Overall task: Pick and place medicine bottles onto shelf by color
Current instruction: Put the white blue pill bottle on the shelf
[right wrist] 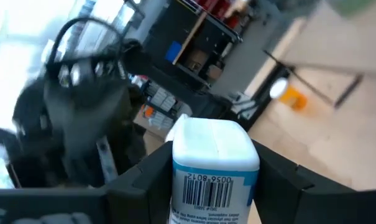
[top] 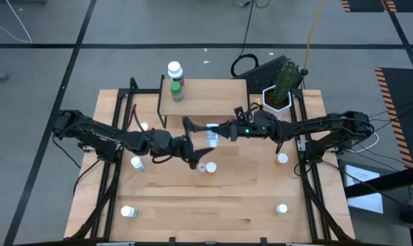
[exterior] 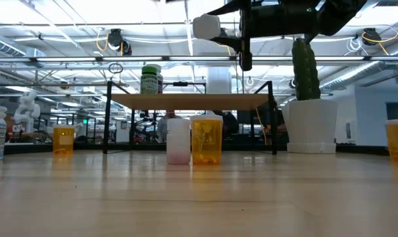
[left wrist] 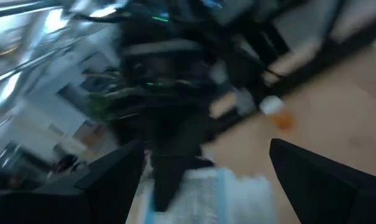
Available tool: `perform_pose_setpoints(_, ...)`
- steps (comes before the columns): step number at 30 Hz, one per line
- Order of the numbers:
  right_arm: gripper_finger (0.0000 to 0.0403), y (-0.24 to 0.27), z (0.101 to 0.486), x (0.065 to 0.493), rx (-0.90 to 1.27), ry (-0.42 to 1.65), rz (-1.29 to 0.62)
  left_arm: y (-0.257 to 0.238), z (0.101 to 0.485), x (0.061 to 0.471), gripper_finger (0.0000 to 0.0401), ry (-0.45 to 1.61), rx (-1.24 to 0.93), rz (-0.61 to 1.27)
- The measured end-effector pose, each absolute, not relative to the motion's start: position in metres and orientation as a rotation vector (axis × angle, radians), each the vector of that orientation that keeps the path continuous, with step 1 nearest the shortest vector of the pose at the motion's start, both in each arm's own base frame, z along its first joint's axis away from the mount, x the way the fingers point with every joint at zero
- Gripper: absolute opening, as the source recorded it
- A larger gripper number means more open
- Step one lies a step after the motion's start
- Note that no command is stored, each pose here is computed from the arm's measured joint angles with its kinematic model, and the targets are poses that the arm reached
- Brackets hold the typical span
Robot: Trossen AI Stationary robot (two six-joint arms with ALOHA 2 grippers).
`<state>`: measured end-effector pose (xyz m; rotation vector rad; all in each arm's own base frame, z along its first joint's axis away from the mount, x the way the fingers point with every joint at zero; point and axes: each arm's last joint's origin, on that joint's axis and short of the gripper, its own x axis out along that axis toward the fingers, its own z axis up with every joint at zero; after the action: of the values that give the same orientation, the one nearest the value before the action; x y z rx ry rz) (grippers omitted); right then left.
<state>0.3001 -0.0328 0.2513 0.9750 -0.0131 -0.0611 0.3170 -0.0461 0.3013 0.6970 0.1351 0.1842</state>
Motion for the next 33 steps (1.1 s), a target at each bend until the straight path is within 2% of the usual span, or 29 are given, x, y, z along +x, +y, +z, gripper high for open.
perform_pose_setpoints(6,0.0171,-0.03,0.256,0.3,0.528,-0.044,-0.041,-0.04,0.313,0.315,0.0352,0.054,0.511,0.309)
perform_pose_setpoints(13,0.0154,-0.011,0.252,0.302,-0.23,0.006,0.013,-0.02,0.322,0.306,0.0352,0.023,0.282,0.325)
perform_pose_setpoints(17,0.0154,0.012,0.246,0.301,-0.635,0.061,0.045,0.002,0.32,0.304,0.0351,0.057,0.131,0.253)
perform_pose_setpoints(23,0.0156,0.052,0.231,0.293,-1.425,0.282,0.048,0.035,0.313,0.3,0.0351,0.129,-0.158,0.067)
perform_pose_setpoints(27,0.0156,0.07,0.219,0.289,-1.806,0.435,0.026,0.046,0.306,0.299,0.0351,0.182,-0.267,0.015)
perform_pose_setpoints(30,0.0156,0.08,0.202,0.287,-2.124,0.536,0.106,0.05,0.299,0.304,0.0351,0.202,-0.284,0.015)
perform_pose_setpoints(33,0.0156,0.086,0.185,0.288,-2.253,0.55,0.21,0.051,0.294,0.314,0.0351,0.175,-0.279,-0.03)
